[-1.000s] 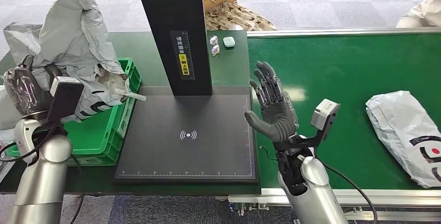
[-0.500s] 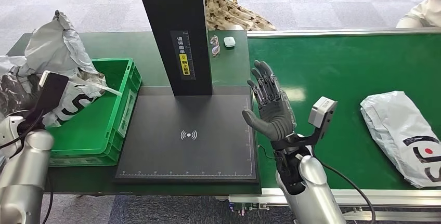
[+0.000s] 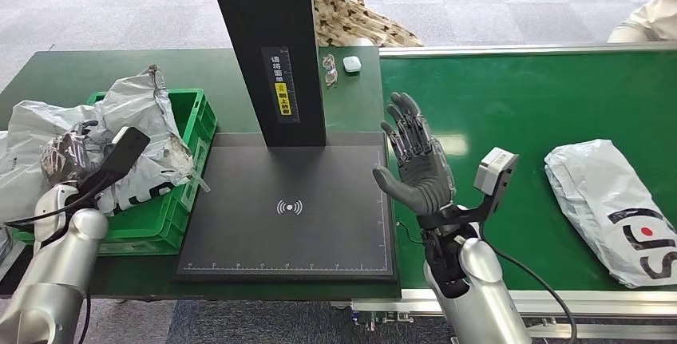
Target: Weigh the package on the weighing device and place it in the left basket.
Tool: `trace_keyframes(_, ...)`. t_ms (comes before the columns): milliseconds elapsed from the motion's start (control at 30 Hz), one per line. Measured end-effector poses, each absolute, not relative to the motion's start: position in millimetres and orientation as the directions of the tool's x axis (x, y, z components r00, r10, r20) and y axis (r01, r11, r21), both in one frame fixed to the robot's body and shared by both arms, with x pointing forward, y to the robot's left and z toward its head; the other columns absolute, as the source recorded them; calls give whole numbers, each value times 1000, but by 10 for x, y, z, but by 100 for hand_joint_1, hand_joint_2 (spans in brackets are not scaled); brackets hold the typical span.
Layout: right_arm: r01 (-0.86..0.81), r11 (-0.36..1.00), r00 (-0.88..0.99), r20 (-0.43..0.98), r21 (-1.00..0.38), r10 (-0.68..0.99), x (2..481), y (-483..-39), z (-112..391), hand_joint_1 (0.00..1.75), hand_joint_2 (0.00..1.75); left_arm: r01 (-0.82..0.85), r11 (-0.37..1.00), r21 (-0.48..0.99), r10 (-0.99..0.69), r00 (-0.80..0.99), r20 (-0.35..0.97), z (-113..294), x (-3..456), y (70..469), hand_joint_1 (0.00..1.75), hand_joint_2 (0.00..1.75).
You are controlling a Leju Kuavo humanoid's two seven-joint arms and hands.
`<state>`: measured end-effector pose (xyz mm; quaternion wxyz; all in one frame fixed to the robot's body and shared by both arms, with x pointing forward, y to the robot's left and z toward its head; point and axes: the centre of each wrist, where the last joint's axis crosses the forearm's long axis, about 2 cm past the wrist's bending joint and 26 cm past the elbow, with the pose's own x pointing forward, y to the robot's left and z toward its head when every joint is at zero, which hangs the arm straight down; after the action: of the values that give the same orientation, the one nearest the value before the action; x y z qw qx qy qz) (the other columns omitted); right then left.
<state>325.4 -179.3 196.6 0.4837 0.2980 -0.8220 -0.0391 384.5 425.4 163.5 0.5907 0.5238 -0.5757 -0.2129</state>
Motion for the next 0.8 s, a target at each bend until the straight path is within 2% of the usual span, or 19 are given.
trace_keyframes(200,-435,826,-357,774,358,-523,3256,-1809,1958,0,175,-379,442,813,-835,157,527,1702,3883,4128,0,175)
trace_keyframes(333,-419,832,-355,778,364,-518,3243,-1827,1930,0,175,-520,507,688,-807,-7,590,1899,3842,4036,0,175)
trace_keyframes(433,-412,834,-352,781,366,-516,3232,-1831,1912,0,175,-637,533,557,-794,-148,590,2043,3720,3960,0,175)
trace_keyframes(533,-404,837,-351,783,369,-514,3225,-1832,1900,0,175,-744,557,370,-783,-322,532,2149,3503,3868,0,175)
trace_keyframes(633,-392,843,-354,786,367,-507,3213,-1834,1881,0,175,-787,597,153,-763,-499,411,2212,3195,3747,0,175)
trace_keyframes(800,-360,862,-381,787,357,-485,3122,-1840,1797,0,175,-771,635,-41,-723,-612,321,2386,2704,3503,0,175)
